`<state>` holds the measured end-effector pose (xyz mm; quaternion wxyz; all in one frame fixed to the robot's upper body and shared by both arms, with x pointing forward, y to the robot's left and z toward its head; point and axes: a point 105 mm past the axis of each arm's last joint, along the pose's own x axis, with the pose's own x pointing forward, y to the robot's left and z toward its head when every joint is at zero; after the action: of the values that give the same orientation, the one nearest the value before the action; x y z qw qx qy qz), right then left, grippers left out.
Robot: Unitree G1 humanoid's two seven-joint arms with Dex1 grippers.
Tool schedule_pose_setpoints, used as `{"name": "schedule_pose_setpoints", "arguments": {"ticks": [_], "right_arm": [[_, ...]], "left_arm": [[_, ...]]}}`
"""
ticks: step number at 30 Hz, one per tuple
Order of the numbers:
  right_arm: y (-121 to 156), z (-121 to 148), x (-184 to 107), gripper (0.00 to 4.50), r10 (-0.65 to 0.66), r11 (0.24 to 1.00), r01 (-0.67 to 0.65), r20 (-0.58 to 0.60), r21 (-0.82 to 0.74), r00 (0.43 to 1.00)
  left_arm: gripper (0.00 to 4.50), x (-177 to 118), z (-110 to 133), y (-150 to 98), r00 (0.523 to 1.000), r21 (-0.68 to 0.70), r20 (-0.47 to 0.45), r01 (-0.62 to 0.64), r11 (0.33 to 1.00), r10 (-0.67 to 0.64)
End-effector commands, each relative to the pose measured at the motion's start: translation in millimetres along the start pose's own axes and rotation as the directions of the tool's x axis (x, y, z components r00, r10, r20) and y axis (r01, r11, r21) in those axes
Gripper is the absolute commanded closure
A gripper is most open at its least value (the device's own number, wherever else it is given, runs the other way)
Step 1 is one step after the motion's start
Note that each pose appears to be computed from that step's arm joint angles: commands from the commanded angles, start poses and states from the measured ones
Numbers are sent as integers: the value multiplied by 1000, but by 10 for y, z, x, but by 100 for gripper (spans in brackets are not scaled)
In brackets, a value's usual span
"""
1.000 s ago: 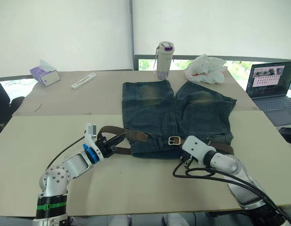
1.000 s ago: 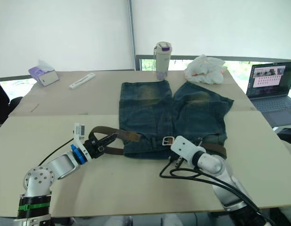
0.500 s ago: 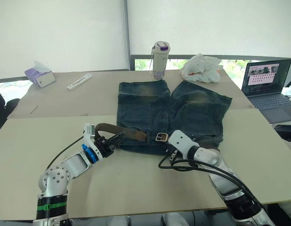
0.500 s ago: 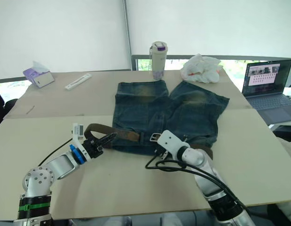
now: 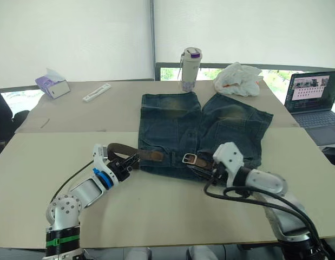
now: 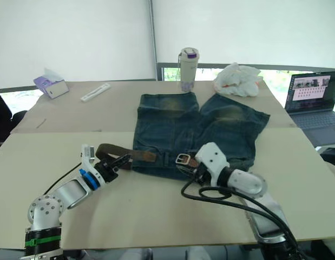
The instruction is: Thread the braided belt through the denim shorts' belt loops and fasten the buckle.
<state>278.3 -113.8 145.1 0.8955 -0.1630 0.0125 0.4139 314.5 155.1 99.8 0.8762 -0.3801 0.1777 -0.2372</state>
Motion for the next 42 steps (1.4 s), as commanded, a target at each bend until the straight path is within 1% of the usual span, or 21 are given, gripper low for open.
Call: {"name": "schedule_pose_setpoints", "arguments": {"ticks": [1, 3, 4, 7, 10, 15, 18, 21, 23, 25, 29, 31, 34, 37, 39, 42], "right_arm": [[-27, 56, -81, 86, -13, 1000, 14, 36, -18, 999], [-34, 5, -102, 86, -21, 999, 21, 17, -36, 1000], [-35, -2, -106, 86, -25, 999, 26, 17, -40, 1000], [-27, -4, -102, 86, -34, 999, 35, 25, -33, 999], [-12, -18, -94, 86, -34, 999, 35, 25, -36, 999], [-36, 4, -88, 86, -55, 997, 57, 40, -43, 998], [-42, 40, -98, 86, -55, 997, 58, 55, -48, 997], [16, 59, -105, 86, -22, 999, 24, 78, -22, 997], [75, 14, -123, 86, 19, 1000, -18, 63, -11, 998], [83, -13, -135, 86, 27, 1000, -27, 52, -12, 998], [60, -25, -158, 86, 18, 1000, -18, 43, -16, 999], [61, -26, -158, 86, 15, 1000, -14, 45, -15, 999], [67, -32, -160, 86, 14, 1000, -13, 46, -13, 999], [74, -43, -168, 86, 15, 1000, -14, 45, -9, 999], [74, -47, -174, 86, 13, 1000, -13, 44, -4, 999], [80, -72, -196, 86, 13, 1000, -13, 34, 20, 999]], "left_arm": [[450, 75, 33, -101, 999, 63, -3, -32, 998, 32], [450, 124, 44, -107, 996, 81, -1, -91, 992, 92], [450, 142, 68, -152, 996, 74, 12, -95, 993, 94], [450, 170, 64, -354, 999, 29, 13, -47, 998, 47], [450, 193, 33, -441, 999, 33, 2, -48, 998, 48], [450, 215, -43, -441, 995, 85, -40, -88, 993, 91], [450, 185, -44, -375, 988, 114, -47, -139, 984, 145], [450, 166, -71, -328, 983, 132, -61, -166, 977, 175], [450, 192, -113, -308, 980, 129, -66, -180, 975, 189], [450, 220, -139, -314, 980, 120, -69, -179, 976, 188], [450, 283, -147, -347, 980, 80, -64, -182, 980, 187], [450, 298, -177, -350, 977, 52, -79, -194, 980, 198], [450, 319, -217, -360, 971, 58, -107, -207, 977, 213], [450, 342, -208, -357, 969, 50, -106, -218, 975, 223], [450, 352, -218, -360, 969, 45, -113, -216, 975, 220], [450, 409, -308, -382, 971, 5, -144, -193, 981, 192]]}}
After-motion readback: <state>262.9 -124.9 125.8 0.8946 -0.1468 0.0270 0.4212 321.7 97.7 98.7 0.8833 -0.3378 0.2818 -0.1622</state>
